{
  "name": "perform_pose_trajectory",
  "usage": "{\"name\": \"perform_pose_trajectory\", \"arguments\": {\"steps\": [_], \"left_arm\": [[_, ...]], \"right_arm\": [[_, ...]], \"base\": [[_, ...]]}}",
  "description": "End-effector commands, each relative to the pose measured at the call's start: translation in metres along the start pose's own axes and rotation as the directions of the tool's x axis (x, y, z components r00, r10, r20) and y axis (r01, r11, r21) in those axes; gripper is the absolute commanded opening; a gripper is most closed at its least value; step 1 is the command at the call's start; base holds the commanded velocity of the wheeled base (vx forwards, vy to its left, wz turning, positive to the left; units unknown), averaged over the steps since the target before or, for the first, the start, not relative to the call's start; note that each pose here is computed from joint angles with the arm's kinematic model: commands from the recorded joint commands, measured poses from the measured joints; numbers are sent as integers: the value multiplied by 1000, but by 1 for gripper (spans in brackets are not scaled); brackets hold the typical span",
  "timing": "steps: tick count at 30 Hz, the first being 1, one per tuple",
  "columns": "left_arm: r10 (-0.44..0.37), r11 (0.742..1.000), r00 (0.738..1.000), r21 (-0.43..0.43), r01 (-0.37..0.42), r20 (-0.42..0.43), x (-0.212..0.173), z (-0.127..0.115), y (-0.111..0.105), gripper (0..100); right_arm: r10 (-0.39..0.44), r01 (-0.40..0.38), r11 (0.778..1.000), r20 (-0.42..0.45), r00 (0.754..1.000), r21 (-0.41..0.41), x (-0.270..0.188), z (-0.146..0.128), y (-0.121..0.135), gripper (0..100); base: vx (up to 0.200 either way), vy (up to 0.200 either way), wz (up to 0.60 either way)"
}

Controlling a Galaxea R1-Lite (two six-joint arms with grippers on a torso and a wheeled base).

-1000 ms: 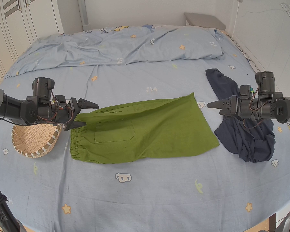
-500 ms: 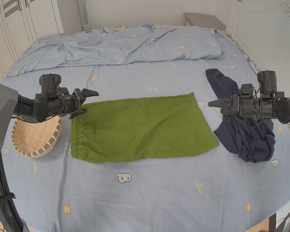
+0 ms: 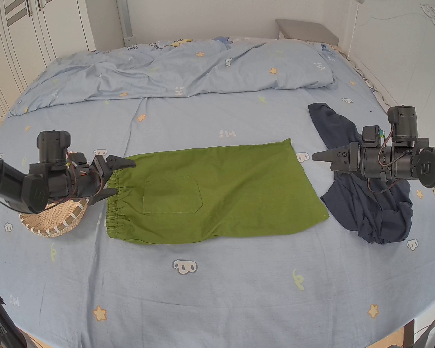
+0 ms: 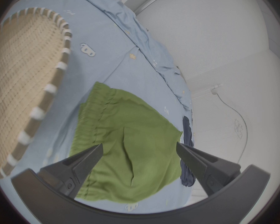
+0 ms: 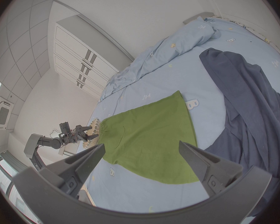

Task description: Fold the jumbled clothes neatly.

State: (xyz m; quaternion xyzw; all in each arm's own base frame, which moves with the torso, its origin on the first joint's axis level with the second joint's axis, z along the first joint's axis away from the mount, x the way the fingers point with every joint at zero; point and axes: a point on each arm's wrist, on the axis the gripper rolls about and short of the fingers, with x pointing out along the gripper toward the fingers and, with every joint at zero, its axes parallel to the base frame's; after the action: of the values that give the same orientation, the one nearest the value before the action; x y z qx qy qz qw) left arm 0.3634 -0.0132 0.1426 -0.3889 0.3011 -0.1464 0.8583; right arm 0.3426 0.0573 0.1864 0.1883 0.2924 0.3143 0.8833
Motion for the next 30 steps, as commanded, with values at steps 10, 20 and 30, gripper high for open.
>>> {"name": "perform_pose_trajectory", "arguments": {"steps": [10,20,30], "left_arm": [[2,979,989,203,28,-147,-17,-36,78,100],[-4,976,995,217,25,-99,1,-14,78,100],[49,971,995,236,-28,-87,29,-16,82,100]], "right_arm": [[42,-42,999,-24,999,-24,-5,-11,21,100],[43,-44,999,-19,999,-29,-6,-9,22,100],[49,-49,998,-3,999,-40,-4,-9,22,100]], "base": [[0,0,0],[0,0,0],[0,0,0]]}}
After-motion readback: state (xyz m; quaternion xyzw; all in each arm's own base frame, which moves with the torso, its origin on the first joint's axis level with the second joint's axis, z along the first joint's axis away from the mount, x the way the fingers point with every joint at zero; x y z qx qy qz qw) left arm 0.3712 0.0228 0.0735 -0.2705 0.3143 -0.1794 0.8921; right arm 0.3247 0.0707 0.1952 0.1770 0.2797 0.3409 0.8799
